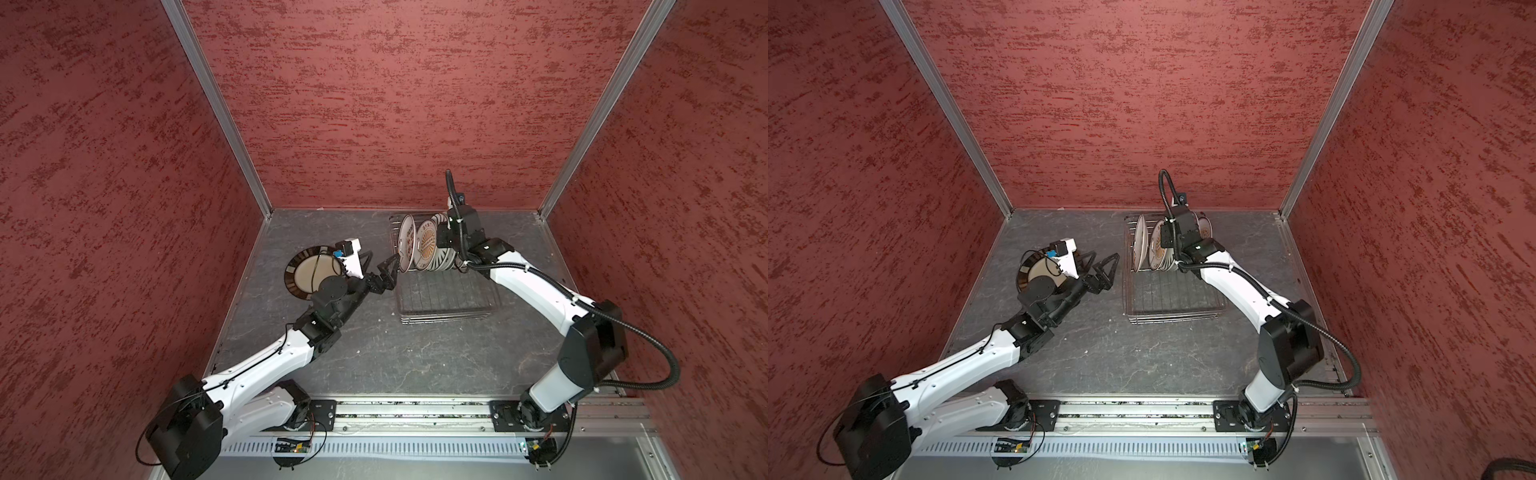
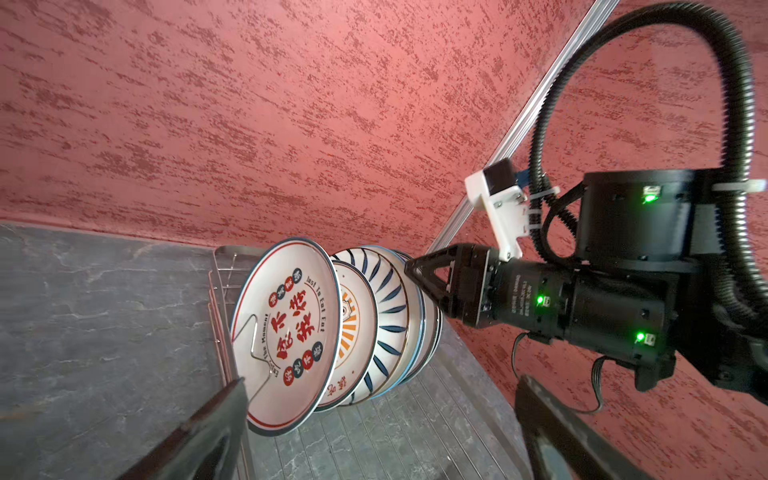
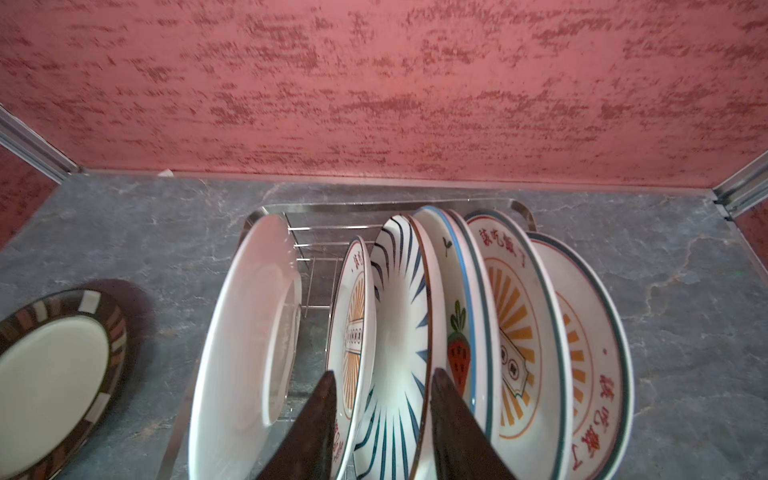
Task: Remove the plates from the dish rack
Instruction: 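Lower the right gripper onto the blue-striped white plate while the left gripper approaches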
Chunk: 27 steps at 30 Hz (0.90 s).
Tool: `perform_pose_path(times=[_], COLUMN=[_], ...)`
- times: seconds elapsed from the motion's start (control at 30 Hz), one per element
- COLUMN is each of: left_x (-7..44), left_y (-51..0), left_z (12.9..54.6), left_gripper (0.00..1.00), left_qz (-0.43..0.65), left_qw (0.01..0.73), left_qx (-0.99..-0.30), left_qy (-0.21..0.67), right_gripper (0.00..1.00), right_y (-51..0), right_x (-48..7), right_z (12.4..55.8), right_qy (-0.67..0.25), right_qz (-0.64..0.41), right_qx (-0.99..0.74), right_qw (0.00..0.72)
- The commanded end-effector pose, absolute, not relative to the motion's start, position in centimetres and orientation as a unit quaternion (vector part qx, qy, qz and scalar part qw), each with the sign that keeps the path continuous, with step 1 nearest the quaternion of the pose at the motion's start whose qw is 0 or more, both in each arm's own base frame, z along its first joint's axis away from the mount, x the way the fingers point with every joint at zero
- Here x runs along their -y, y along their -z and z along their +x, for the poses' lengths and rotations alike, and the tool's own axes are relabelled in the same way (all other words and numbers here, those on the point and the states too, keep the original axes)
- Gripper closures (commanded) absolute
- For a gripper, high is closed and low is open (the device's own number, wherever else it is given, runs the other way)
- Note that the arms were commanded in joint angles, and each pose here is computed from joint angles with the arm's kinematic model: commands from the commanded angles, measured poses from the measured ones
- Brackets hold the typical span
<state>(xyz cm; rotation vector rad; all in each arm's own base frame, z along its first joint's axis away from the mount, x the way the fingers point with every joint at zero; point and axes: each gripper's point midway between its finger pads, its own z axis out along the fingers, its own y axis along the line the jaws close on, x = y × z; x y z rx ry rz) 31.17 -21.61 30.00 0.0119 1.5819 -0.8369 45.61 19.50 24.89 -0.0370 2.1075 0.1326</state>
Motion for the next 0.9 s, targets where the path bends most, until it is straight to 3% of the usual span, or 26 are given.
perform_pose_path(times=[0.0, 0.27, 0.37, 0.87], left_x=[20.5, 20.7, 20.9, 22.2], left_y=[-29.5, -28.8, -28.6, -27.5], left_z=[31.4, 32.4, 32.5, 33.1], left_gripper=[0.01, 0.0, 0.01, 0.01], left_qz=[0.004, -0.003, -0.002, 0.007], left_qw=[0.631, 0.631, 0.629, 0.611], left_qx=[-0.698, -0.703, -0.704, -0.715], left_qy=[0.339, 0.327, 0.33, 0.34], right_gripper=[0.67, 0.71, 0.77, 0.84], right_y=[-26.0, -24.5, -24.2, -21.8], right_x=[-18.7, -17.1, -16.6, -17.0], right_z=[46.2, 47.4, 47.5, 49.0], right_qy=[-0.035, 0.03, 0.046, 0.072], right_qz=[-0.002, 0.026, 0.033, 0.028], right_qx=[-0.869, -0.876, -0.875, -0.886], right_qw=[0.494, 0.48, 0.48, 0.457])
